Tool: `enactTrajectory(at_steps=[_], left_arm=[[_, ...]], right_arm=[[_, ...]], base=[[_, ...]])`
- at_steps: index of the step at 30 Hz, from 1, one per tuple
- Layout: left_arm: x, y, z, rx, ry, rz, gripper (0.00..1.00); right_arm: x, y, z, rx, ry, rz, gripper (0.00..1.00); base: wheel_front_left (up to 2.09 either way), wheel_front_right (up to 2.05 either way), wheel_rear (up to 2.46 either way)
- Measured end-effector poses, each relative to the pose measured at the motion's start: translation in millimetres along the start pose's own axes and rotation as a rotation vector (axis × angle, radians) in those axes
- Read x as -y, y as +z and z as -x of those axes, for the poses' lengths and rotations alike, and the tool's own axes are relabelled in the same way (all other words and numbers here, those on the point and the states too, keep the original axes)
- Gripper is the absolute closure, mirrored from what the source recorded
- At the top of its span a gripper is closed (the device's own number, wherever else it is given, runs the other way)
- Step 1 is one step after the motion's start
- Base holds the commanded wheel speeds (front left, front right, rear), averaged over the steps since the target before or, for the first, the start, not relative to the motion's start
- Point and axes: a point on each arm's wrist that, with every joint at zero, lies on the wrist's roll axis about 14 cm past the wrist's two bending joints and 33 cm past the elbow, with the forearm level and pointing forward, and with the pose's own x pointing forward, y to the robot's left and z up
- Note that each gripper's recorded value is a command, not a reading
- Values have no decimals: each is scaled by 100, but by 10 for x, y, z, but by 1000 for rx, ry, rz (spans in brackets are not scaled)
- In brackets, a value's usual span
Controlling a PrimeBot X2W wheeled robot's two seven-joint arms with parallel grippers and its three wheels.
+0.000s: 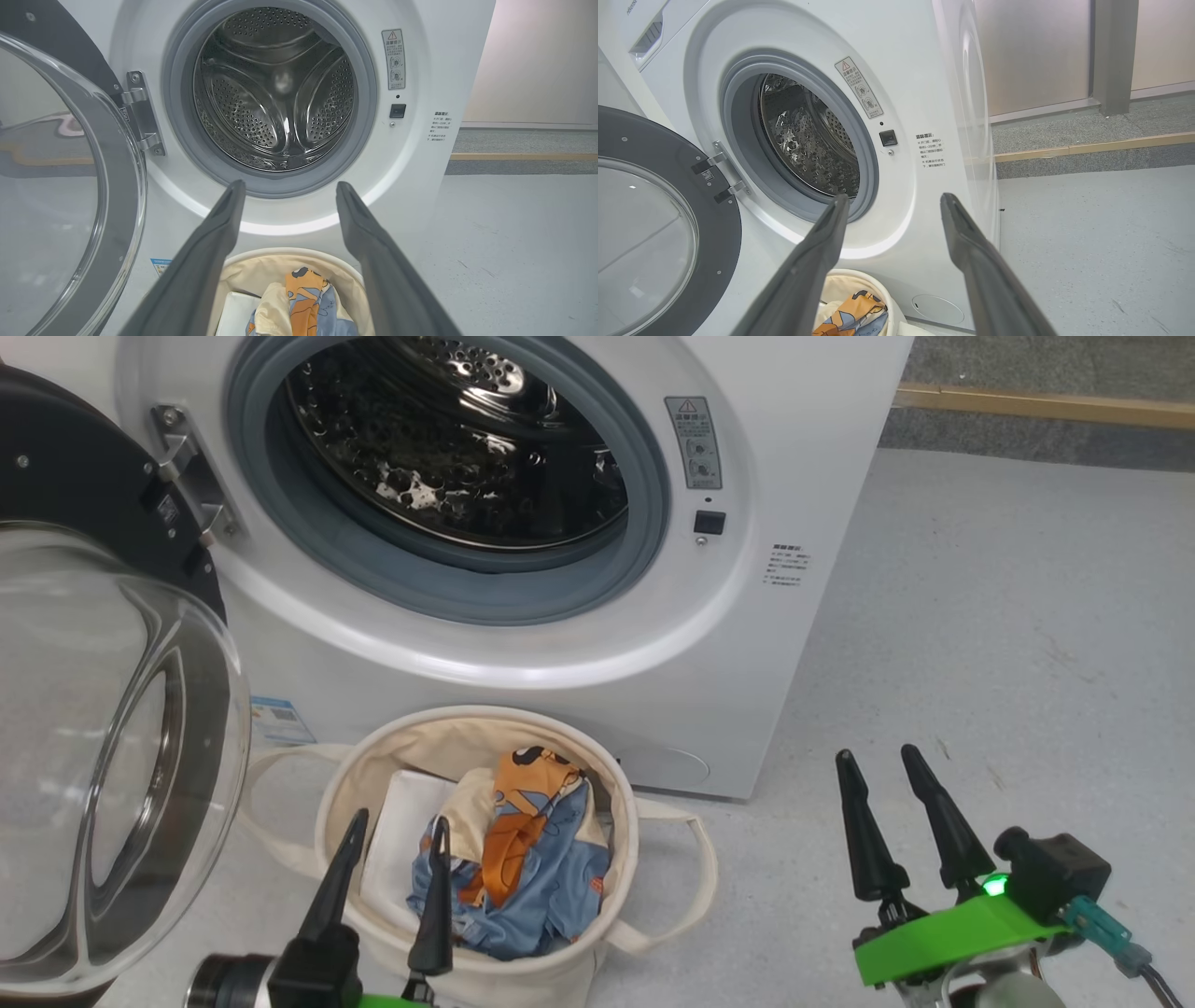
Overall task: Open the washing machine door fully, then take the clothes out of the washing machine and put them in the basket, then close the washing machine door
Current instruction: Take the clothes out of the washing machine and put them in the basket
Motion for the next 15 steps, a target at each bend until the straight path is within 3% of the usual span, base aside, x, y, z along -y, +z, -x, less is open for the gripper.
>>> enactTrajectory(at_steps=[15], left_arm=[[31,-138,6,-41,-6,-3,0]], right_arm=[[41,-37,-16,-10,-11,0,0]], base=[[0,0,0]])
